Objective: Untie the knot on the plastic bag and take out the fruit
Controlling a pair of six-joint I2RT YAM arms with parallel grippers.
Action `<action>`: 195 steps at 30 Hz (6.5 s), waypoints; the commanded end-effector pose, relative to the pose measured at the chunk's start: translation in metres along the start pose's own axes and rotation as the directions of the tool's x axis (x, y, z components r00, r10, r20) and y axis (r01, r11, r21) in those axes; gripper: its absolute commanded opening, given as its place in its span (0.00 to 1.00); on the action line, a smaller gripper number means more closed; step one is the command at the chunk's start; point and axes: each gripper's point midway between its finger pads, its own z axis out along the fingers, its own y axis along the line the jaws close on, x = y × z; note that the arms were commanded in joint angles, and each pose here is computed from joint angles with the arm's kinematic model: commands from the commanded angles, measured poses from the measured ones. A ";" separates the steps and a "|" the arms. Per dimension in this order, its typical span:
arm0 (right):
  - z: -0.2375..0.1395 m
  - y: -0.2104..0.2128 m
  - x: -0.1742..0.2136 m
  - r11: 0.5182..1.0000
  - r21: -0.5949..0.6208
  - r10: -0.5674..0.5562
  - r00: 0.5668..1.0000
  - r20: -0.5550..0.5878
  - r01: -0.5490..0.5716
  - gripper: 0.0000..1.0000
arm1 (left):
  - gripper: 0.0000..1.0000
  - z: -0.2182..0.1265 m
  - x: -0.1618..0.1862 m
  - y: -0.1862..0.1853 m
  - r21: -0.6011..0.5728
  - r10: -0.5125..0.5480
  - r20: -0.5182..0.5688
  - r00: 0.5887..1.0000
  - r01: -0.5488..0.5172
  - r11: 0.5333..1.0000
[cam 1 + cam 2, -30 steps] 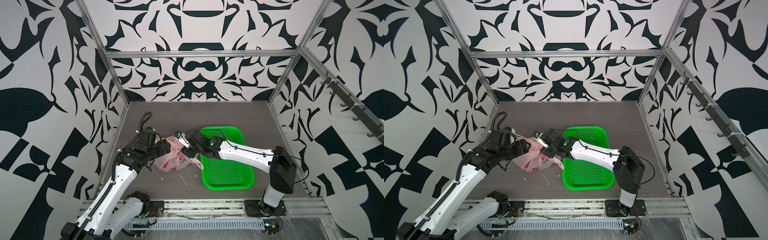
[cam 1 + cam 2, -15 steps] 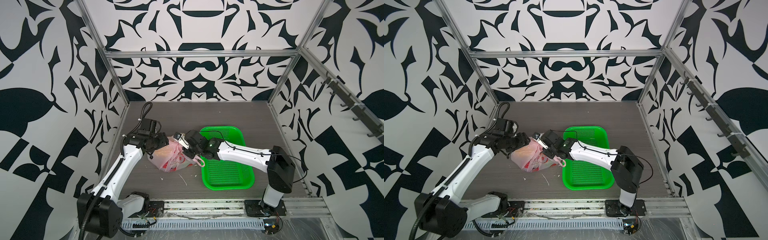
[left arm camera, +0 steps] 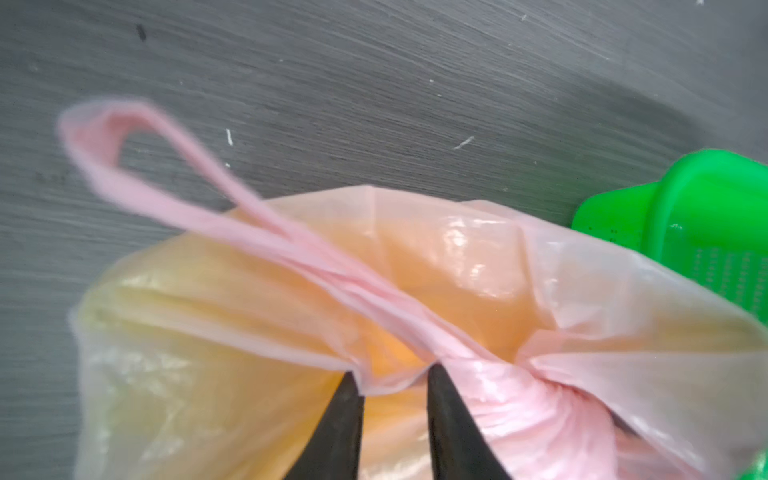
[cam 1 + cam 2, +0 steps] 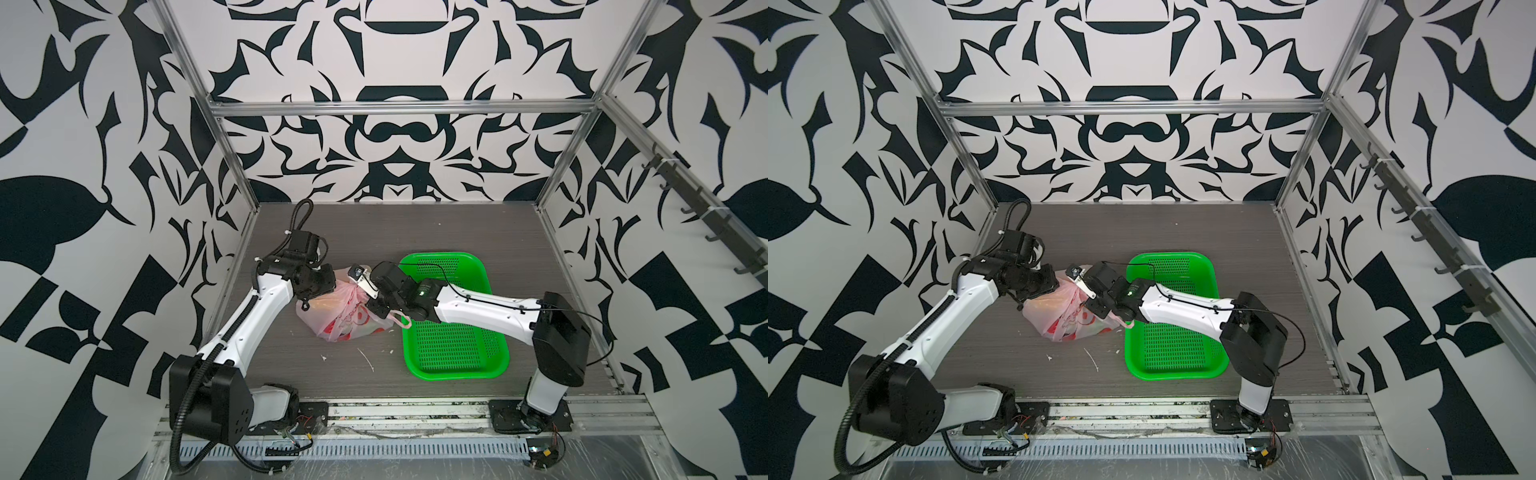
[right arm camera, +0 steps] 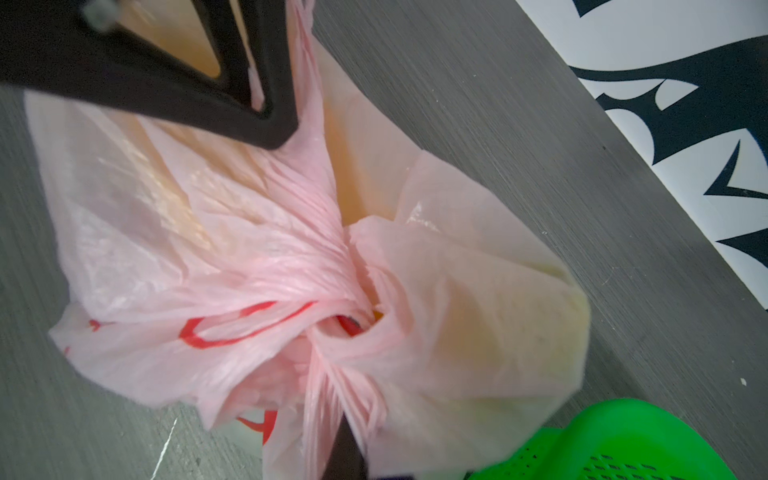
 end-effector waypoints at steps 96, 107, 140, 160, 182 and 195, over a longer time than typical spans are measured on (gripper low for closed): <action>-0.033 -0.002 -0.085 0.990 0.143 -0.039 0.984 0.173 0.014 0.10 | 0.00 -0.068 -0.073 0.063 0.189 -0.278 0.415 0.866 0.217 0.958; -0.071 -0.029 -0.044 0.978 0.201 0.007 0.981 0.194 -0.047 0.06 | 0.00 -0.066 -0.086 0.090 0.151 -0.337 0.460 0.822 0.301 0.942; -0.031 0.018 -0.107 0.997 -0.035 0.073 0.961 0.267 -0.066 0.01 | 0.65 -0.062 -0.003 -0.033 0.318 0.030 0.101 0.994 -0.061 0.946; -0.028 0.021 -0.118 0.995 -0.058 0.092 0.954 0.285 -0.078 0.00 | 0.61 -0.070 0.042 -0.028 0.324 0.084 0.124 0.989 -0.121 0.938; -0.029 0.025 -0.112 0.995 -0.079 0.086 0.958 0.274 -0.067 0.00 | 0.65 -0.075 0.054 -0.024 0.317 0.153 0.149 0.977 -0.194 0.928; -0.032 0.036 -0.113 0.989 -0.138 0.088 0.962 0.257 -0.053 0.02 | 0.53 -0.042 0.018 -0.006 0.201 0.053 0.202 0.978 -0.094 0.975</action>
